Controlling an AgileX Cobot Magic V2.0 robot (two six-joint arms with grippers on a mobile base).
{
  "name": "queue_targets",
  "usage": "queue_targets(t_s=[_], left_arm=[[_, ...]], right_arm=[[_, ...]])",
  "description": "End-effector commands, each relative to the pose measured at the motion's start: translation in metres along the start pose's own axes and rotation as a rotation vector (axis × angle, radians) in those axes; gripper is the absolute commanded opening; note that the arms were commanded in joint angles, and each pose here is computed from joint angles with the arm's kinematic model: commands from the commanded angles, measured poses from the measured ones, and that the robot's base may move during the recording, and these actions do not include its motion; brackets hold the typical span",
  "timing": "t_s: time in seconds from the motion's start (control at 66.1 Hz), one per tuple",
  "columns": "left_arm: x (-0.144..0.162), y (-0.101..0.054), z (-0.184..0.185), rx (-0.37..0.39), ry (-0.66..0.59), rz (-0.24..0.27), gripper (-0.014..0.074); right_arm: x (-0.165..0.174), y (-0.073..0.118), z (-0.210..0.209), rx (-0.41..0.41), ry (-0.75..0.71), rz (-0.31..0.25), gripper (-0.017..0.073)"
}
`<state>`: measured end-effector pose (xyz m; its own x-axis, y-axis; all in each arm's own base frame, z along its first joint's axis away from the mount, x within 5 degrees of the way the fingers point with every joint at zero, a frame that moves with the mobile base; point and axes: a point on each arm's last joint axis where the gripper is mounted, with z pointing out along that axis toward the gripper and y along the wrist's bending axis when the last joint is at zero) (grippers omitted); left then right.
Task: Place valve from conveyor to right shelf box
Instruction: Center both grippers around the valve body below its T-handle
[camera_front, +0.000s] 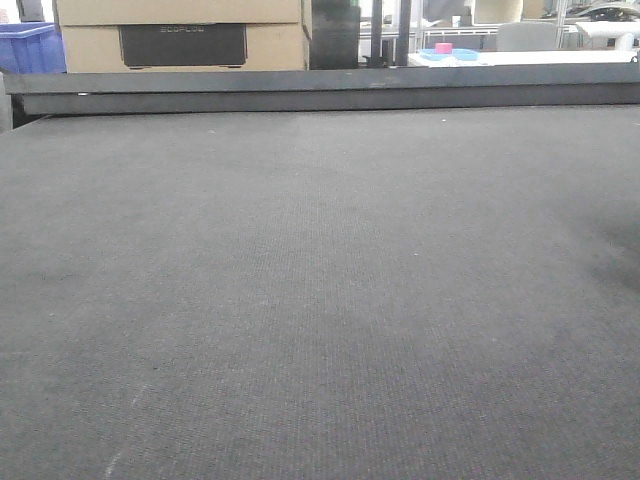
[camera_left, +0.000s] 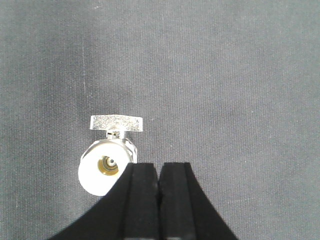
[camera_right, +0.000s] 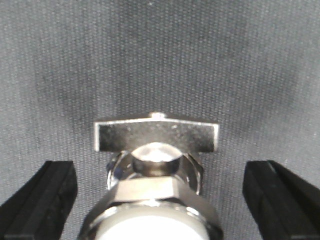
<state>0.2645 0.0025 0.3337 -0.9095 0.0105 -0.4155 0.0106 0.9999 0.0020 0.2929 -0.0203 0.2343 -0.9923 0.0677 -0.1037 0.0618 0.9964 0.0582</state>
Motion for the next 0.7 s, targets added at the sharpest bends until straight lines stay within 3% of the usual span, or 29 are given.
queue_targets(t_s=[0.0,0.076,0.257,0.408,0.514,0.681], left_arm=[[-0.001,0.000,-0.003,0.007,-0.010,-0.013,-0.0111],[-0.001,0.000,-0.003,0.007,-0.010,-0.013,-0.0111],[0.000,0.000,-0.003,0.010,0.008,-0.019,-0.0111],[0.005,0.008,-0.007,0.025,0.097,-0.105,-0.0111],[0.002,0.019,-0.007,0.004,0.091,-0.118,-0.0111],[-0.003,0.023,0.002,0.001,0.100,0.009,-0.0091]], right_arm=[[0.001,0.000,0.001,0.004,0.003,-0.002,0.0483],[0.001,0.000,0.001,0.004,0.007,-0.002,0.0360],[0.005,0.001,0.000,0.002,0.041,-0.002,-0.0169],[0.008,0.002,-0.016,0.002,0.017,-0.005,-0.0160],[0.009,0.003,-0.040,0.003,-0.056,-0.010,-0.0161],[0.014,0.005,-0.069,0.006,-0.176,-0.017,-0.0162]])
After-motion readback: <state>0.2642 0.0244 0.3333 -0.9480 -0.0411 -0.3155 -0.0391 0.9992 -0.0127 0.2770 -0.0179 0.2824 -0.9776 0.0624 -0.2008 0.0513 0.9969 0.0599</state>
